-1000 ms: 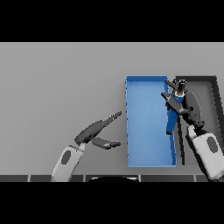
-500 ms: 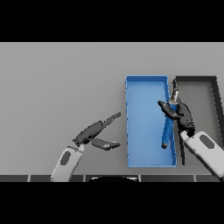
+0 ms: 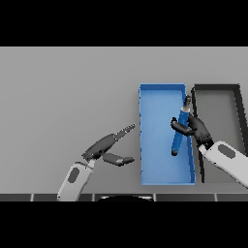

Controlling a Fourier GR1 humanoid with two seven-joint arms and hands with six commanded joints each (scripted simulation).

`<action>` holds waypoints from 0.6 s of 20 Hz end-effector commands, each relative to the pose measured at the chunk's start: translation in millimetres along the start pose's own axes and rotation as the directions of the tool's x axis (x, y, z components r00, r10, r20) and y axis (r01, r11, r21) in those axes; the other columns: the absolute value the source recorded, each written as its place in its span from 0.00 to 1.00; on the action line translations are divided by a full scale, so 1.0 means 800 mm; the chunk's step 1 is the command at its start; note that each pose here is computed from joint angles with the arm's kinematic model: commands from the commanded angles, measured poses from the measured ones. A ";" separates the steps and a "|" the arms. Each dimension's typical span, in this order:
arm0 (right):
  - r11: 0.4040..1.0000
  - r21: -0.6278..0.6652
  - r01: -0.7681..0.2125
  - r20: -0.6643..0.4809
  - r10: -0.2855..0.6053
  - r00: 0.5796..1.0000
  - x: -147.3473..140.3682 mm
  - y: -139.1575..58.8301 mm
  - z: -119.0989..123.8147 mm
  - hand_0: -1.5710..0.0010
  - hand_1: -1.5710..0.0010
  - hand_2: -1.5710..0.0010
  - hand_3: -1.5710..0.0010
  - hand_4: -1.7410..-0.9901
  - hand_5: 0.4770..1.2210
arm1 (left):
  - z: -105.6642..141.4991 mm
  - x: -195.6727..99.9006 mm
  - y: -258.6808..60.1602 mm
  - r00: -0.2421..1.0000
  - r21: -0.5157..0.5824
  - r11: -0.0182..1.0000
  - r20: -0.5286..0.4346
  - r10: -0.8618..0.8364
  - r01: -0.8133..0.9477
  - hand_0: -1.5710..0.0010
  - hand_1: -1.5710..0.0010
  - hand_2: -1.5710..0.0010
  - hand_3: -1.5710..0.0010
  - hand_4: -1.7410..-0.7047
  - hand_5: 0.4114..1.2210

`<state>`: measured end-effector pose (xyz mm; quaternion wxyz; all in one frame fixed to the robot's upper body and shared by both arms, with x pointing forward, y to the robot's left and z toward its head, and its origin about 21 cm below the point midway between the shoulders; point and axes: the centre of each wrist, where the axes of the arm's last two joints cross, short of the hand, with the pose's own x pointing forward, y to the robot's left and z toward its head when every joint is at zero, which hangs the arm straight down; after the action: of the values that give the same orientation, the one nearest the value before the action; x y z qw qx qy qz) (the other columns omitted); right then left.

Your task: Pick up the blue pipe and place it into the blue bin.

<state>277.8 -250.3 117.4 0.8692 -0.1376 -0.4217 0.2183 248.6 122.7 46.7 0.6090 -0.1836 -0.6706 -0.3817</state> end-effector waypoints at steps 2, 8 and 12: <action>0.998 -0.001 -0.055 -0.016 0.055 0.998 -0.001 -0.001 -0.004 0.97 0.97 0.97 0.98 0.92 0.42 | -0.001 -0.003 -0.001 1.000 -0.001 1.000 -0.004 -0.001 0.001 1.00 1.00 1.00 1.00 0.83 0.02; 0.997 -0.003 -0.083 -0.031 0.083 0.996 -0.002 0.006 -0.006 0.99 0.99 0.99 1.00 0.96 0.26 | 0.001 -0.002 0.000 1.000 0.010 1.000 0.005 -0.001 0.001 1.00 1.00 1.00 1.00 0.82 0.02; 0.996 0.007 -0.090 -0.031 0.090 0.995 0.003 0.005 -0.007 1.00 1.00 1.00 1.00 0.96 0.24 | 0.004 -0.003 0.003 1.000 0.007 1.000 -0.006 -0.008 0.008 1.00 1.00 1.00 1.00 0.83 0.02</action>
<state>282.5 -245.8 113.5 0.8652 -0.1574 -0.4010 0.2565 248.4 126.9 45.4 0.6100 -0.1776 -0.6709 -0.3824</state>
